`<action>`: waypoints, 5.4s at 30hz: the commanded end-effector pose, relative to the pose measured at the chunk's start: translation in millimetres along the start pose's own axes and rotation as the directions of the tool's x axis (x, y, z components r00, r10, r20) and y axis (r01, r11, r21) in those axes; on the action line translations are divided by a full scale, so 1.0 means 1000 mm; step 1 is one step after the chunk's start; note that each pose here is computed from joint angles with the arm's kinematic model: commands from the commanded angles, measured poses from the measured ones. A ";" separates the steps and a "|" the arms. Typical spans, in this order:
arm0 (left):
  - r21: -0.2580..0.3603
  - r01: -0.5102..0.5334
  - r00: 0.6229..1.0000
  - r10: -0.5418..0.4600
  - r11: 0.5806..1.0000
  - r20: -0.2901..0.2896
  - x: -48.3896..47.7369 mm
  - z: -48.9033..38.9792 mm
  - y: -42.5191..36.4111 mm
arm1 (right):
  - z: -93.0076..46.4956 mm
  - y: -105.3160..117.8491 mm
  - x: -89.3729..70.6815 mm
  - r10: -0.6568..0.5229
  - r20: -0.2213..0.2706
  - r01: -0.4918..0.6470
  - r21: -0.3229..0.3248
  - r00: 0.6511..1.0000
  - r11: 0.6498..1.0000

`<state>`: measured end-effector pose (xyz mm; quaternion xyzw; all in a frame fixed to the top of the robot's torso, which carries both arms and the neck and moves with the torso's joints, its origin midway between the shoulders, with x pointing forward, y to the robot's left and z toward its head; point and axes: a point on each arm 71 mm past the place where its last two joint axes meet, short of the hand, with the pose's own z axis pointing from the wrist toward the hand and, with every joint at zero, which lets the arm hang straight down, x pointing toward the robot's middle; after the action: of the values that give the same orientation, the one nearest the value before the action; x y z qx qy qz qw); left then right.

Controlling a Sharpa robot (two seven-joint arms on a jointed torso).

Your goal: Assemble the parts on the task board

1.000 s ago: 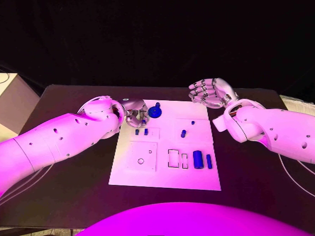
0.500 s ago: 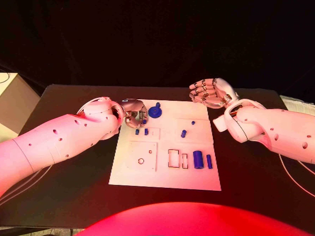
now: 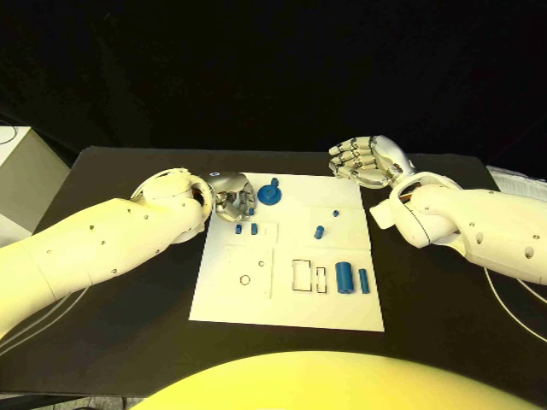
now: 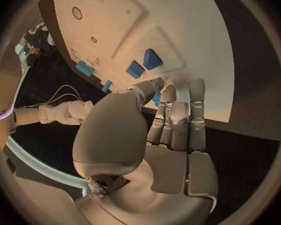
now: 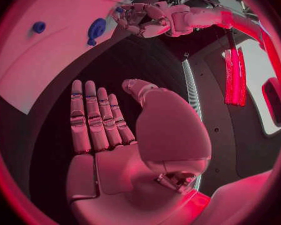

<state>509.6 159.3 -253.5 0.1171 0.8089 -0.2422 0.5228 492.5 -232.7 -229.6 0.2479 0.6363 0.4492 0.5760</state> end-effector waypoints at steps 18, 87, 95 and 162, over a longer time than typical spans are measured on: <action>-0.036 0.091 0.994 -0.088 0.995 0.060 -0.0182 -0.0132 0.0225 | 0.000 -0.005 -0.004 -0.035 -0.025 0.035 -0.003 0.999 0.999; 0.286 0.954 0.123 -0.986 0.087 -0.112 -0.0282 -0.0816 0.0467 | -0.012 -0.013 0.051 -0.770 -0.378 0.779 -0.170 0.514 0.603; 0.284 0.954 0.134 -0.984 0.096 -0.117 -0.0279 -0.0814 0.0452 | -0.013 -0.015 0.057 -0.768 -0.389 0.780 -0.170 0.509 0.603; 0.333 0.936 0.132 -0.990 0.109 -0.045 -0.0310 -0.0758 0.0344 | -0.056 0.061 0.130 -0.590 -0.193 0.498 -0.372 0.784 0.783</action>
<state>476.7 229.2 -211.7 -0.3772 0.6108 -0.6418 0.2698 401.7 -116.3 -246.7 -0.0891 0.6971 0.3764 0.6036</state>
